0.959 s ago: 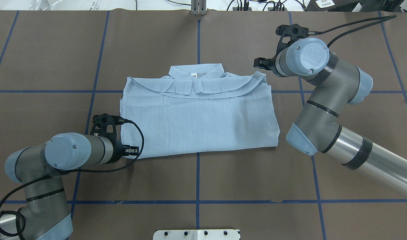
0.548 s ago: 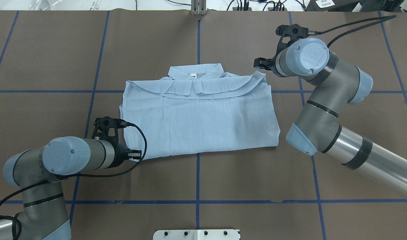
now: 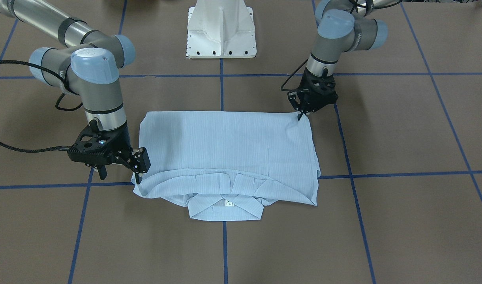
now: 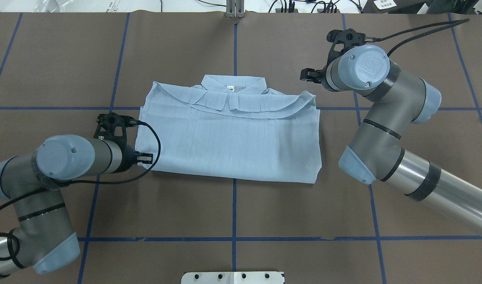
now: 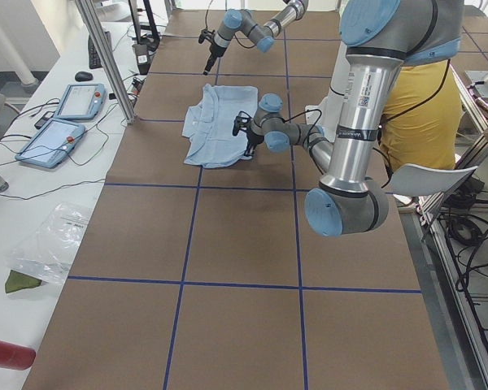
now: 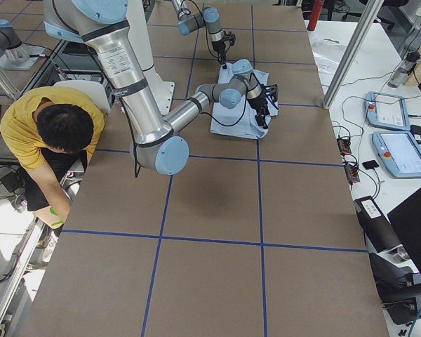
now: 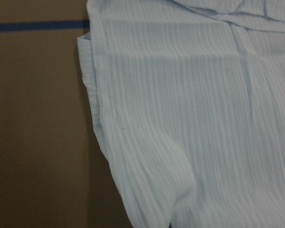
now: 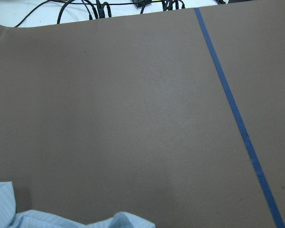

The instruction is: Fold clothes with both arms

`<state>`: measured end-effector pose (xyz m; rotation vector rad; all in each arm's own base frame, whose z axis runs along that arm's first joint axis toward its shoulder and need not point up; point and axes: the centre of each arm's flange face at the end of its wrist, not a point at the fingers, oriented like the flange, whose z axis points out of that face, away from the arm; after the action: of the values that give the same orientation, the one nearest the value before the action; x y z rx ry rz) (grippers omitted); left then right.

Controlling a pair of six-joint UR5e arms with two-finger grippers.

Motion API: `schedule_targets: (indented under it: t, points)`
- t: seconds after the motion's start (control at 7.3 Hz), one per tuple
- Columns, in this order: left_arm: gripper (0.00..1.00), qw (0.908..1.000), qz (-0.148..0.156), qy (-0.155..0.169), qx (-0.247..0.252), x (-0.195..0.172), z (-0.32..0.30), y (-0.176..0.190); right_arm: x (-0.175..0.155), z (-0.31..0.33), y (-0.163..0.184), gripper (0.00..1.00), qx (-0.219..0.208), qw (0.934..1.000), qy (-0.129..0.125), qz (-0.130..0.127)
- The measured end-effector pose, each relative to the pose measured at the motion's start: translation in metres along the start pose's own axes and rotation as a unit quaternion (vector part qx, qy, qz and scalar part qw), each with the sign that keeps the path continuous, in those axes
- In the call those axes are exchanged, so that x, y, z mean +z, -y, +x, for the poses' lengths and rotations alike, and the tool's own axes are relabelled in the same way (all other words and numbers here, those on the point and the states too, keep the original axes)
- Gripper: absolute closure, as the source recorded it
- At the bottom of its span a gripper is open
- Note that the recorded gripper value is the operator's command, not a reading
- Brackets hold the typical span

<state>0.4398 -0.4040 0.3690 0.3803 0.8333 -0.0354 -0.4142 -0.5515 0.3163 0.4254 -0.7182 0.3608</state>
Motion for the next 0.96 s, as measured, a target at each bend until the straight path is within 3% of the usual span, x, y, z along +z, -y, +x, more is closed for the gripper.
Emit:
schedule_targets:
  t: [0.41, 0.55, 0.82, 0.96]
  points:
    - [1.0, 0.9938, 0.069, 0.082, 0.031, 0.043, -0.045, 0.133, -0.005, -0.007, -0.005, 0.0, 0.004, 1.0, 0.007, -0.002]
    - [1.0, 0.9917, 0.082, 0.097, 0.023, 0.066, -0.046, 0.181, -0.009, -0.013, -0.009, 0.0, 0.008, 0.9999, 0.014, -0.003]
    - [1.0, 0.9888, 0.116, 0.092, 0.018, 0.111, -0.049, 0.257, -0.02, -0.028, -0.021, 0.0, 0.02, 0.9993, 0.03, -0.007]
    - [0.01, 0.9881, 0.127, 0.085, 0.018, 0.118, -0.048, 0.275, -0.025, -0.033, -0.025, 0.0, 0.024, 0.999, 0.036, -0.008]
